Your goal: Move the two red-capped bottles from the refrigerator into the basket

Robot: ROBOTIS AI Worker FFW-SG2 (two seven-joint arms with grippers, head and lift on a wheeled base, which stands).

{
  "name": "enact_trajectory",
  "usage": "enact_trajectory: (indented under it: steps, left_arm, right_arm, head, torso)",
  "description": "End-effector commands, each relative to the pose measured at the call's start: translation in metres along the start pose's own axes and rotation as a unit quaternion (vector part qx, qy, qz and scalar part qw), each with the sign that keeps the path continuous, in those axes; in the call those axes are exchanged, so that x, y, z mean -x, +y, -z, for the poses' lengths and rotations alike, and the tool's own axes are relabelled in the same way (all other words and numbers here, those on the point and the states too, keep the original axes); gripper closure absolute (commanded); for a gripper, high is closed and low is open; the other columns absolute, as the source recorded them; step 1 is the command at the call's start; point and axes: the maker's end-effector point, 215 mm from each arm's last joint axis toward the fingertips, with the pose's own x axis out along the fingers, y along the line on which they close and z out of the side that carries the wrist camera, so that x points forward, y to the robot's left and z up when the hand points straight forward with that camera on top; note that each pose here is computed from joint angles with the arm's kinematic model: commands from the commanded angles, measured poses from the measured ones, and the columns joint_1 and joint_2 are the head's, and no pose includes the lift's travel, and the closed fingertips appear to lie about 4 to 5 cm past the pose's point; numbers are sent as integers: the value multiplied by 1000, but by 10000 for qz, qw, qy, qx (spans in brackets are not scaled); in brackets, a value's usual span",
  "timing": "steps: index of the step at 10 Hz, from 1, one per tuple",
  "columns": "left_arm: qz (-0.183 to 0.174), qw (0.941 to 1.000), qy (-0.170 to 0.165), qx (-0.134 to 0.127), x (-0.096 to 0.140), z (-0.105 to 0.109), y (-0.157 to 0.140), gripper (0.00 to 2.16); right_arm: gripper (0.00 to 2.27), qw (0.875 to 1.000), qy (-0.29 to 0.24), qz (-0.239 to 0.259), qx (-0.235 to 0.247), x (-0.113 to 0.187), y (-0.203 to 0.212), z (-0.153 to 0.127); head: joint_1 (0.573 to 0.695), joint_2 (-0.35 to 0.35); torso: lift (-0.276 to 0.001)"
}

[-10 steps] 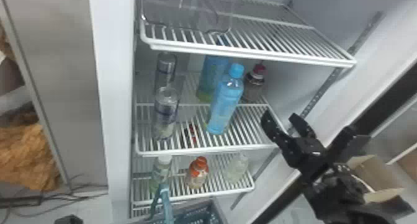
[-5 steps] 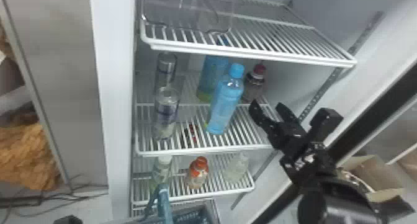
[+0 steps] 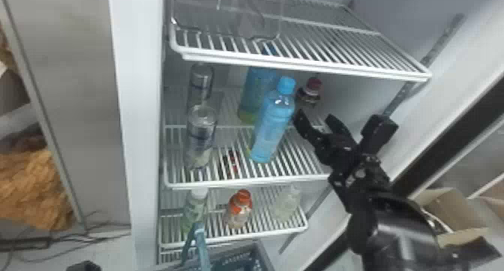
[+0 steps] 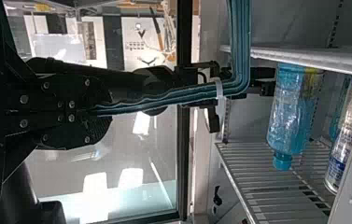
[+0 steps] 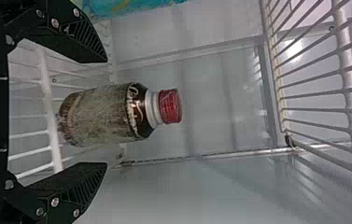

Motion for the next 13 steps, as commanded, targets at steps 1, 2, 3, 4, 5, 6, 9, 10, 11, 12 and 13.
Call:
enact_trajectory:
  steps: [1,2,3,4,5,6,9,10,11,12,13]
  left_arm:
    - [-1,10000,3,12,0,1,0,1200]
    - [-1,10000,3,12,0,1,0,1200]
    - [8,10000,-5,-7,-1,-1,0,1200]
    - [1,10000,1,-21,-1,-1,0,1200]
    - [1,10000,10,-13,-1,-1,0,1200]
    - [1,10000,10,-13,-1,-1,0,1200]
    - [5,10000,0,-17,-1,-1,-1,1200]
    - [0,10000,6,-29,-1,-2,-1,1200]
    - [0,10000,6,-29,-1,-2,-1,1200]
    - [-4,10000,-4,-40,-1,-4,0,1200]
    - [-9,10000,11,-43,-1,-4,-1,1200]
  right_arm:
    - [229,10000,25,8,14,-10,-1,0]
    - [222,10000,53,22,5,-18,-1,2]
    - [219,10000,65,0,-13,-26,1,2]
    - [219,10000,67,-14,-37,-33,3,1]
    - [217,9999,98,-39,-52,-40,7,3]
    - [217,9999,118,-43,-54,-46,9,3]
    - [219,9999,117,109,68,-53,2,-1]
    - [219,9998,148,140,45,-56,0,2]
    - [219,9997,190,150,23,-60,-2,4]
    - [231,9997,198,154,12,-64,-3,3]
    - [387,9997,213,153,-25,-68,-4,3]
  head:
    - [695,-350]
    - [695,-350]
    - [695,-350]
    - [695,-350]
    - [695,-350]
    - [695,-350]
    - [695,-350]
    - [695,-350]
    - [695,-350]
    - [695,-350]
    - [695,-350]
  torso:
    - [0]
    - [0]
    - [0]
    - [0]
    - [0]
    - [0]
    - [0]
    - [0]
    - [0]
    - [0]
    - [0]
